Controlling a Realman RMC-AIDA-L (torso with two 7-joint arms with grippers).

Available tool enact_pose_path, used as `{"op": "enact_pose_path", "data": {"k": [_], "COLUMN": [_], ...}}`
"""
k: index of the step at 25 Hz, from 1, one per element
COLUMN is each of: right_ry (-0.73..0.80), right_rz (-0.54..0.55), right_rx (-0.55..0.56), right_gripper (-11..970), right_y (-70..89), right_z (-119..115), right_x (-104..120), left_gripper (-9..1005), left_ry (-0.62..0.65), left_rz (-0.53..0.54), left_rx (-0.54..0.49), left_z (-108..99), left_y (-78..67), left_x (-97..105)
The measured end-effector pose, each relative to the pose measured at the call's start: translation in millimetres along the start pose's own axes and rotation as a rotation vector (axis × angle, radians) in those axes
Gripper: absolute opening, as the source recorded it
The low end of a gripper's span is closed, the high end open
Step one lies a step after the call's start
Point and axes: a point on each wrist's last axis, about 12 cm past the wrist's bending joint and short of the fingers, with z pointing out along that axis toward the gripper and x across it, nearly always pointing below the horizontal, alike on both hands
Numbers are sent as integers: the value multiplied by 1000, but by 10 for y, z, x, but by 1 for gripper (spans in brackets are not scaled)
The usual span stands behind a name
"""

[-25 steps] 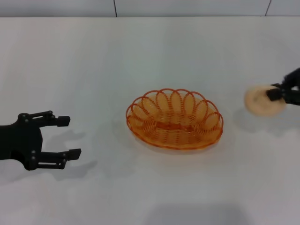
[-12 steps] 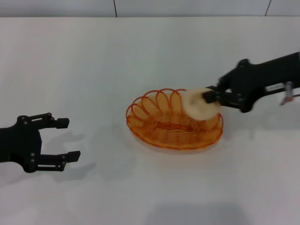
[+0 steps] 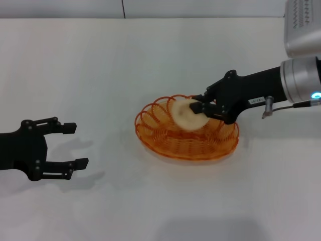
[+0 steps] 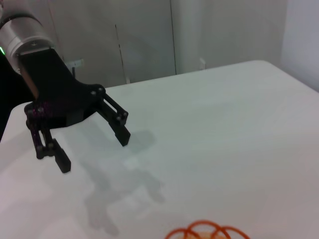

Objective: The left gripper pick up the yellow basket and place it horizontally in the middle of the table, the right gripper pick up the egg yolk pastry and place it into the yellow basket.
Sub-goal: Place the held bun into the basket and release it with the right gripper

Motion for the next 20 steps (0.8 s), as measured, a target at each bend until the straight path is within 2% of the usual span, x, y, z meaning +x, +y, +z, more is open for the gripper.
{"op": "enact_pose_path", "data": {"k": [6, 12, 20], "right_ry": [-59, -57, -128], "right_rz": [-18, -11, 11], "right_rx": [-17, -16, -10], "right_gripper": [164, 401, 575], "right_y": [26, 34, -10], "right_z": [22, -21, -470], "right_x": [45, 125, 514], "left_gripper": [868, 868, 868], "left_ry": [-5, -5, -3], "left_rz": [9, 15, 10], "left_rx": [2, -3, -5], "left_z": [30, 46, 37], "left_y": [0, 11, 35], "left_x": [-11, -19, -32]}}
